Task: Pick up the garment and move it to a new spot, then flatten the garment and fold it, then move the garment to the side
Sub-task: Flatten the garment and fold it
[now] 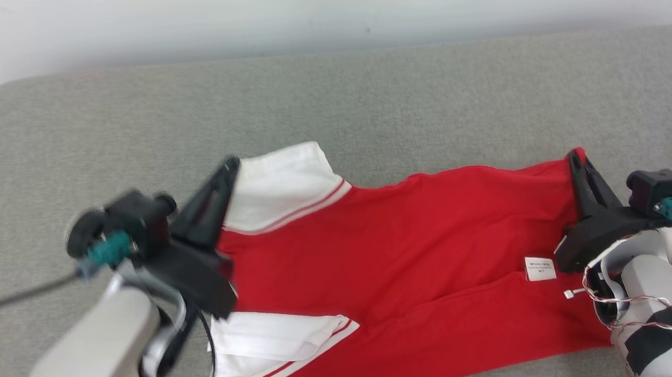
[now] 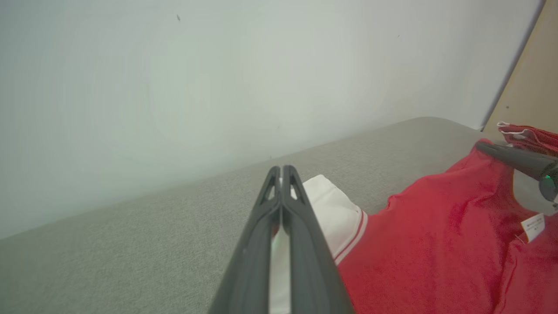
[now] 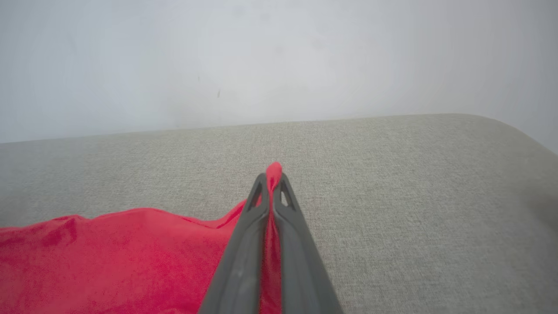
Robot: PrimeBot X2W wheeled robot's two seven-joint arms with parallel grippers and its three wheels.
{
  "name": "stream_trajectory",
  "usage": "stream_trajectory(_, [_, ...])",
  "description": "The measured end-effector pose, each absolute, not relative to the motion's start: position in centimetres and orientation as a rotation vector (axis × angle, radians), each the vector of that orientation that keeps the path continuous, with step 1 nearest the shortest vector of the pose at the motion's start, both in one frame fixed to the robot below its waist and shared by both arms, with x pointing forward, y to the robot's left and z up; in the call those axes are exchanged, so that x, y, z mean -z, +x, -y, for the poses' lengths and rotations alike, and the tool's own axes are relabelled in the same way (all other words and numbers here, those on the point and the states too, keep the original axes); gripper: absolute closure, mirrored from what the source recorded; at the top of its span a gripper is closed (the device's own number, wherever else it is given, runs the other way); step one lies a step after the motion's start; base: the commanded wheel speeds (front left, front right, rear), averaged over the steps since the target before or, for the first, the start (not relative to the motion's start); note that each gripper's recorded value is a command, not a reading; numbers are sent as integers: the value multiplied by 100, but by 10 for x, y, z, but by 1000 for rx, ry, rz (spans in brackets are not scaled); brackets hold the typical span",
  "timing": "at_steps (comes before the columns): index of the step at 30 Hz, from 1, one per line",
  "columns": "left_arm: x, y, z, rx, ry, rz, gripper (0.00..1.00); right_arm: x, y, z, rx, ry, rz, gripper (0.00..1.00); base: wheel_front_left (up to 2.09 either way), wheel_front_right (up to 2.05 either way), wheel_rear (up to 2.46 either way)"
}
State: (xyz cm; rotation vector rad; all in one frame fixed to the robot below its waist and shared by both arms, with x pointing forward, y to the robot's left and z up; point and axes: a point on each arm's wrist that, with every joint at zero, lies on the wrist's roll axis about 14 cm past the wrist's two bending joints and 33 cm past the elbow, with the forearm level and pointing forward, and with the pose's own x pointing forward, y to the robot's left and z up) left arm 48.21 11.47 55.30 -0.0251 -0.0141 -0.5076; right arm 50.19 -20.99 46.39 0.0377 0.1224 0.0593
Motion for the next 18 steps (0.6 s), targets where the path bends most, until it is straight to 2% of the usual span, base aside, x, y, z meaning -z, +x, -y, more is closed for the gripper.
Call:
stream_trajectory(11, [-548,407,-108,496,-112,58,100,-477,492,208,-62,13,-90,100,0,0,0])
stream_trajectory(18, [-524,369,-102,491,-189,8,100,-468,479,216,-37,21,-119,100,0,0,0])
